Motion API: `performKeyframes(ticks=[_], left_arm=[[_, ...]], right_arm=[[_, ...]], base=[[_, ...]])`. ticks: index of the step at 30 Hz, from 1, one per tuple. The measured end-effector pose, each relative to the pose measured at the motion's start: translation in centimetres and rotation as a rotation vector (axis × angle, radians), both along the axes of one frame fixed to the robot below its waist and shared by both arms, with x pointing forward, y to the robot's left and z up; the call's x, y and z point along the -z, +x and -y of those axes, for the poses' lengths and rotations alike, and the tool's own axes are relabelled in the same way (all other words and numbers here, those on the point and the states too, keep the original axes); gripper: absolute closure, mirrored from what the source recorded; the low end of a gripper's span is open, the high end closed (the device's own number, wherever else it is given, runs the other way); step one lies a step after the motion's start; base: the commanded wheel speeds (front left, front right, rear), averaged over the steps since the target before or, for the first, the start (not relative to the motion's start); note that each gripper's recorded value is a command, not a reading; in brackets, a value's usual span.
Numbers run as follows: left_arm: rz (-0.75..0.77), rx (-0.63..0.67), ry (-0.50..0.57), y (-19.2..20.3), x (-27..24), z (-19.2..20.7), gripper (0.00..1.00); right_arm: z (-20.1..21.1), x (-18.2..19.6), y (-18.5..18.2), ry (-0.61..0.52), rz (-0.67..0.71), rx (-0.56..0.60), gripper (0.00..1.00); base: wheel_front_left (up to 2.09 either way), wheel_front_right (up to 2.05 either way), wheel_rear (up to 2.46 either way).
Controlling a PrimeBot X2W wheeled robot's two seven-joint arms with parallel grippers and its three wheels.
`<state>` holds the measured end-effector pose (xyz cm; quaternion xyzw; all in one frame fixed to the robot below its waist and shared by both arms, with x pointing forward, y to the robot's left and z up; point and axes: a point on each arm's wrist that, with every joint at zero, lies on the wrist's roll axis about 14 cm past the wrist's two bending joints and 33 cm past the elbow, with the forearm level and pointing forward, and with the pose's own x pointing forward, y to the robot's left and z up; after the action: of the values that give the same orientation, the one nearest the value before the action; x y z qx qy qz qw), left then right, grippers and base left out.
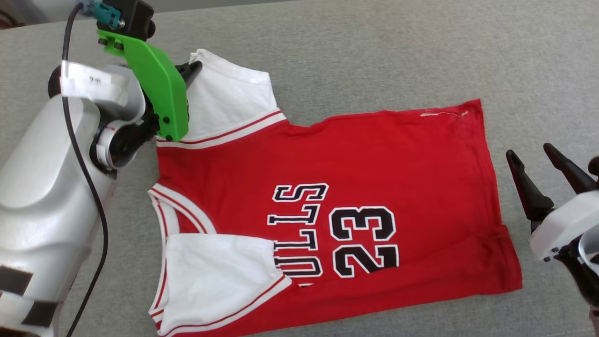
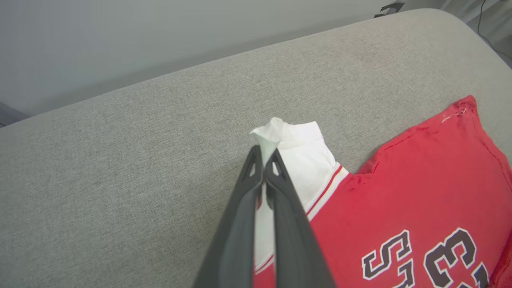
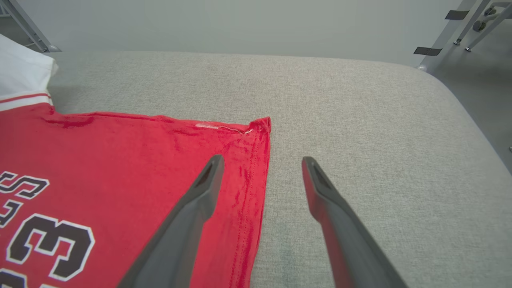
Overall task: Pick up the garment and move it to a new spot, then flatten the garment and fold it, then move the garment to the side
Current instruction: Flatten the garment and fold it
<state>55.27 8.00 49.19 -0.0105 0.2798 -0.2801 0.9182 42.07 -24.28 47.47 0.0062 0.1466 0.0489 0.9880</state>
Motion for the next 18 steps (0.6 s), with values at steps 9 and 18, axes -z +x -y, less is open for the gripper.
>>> performKeyframes(ticks=[9, 18], left_arm=[[0.086, -0.027, -0.057, -3.9, -2.7, -1.3, 1.00], [0.110, -0.026, -0.064, -4.2, -2.4, -1.5, 1.00]], right_arm=[[-0.6, 0.2, 3.9, -0.093, -0.243, -0.115, 0.00], [-0.6, 3.8, 7.2, -0.096, -0.443, -0.119, 0.00]], base=[[0.00, 0.00, 0.00], [0.00, 0.00, 0.00]])
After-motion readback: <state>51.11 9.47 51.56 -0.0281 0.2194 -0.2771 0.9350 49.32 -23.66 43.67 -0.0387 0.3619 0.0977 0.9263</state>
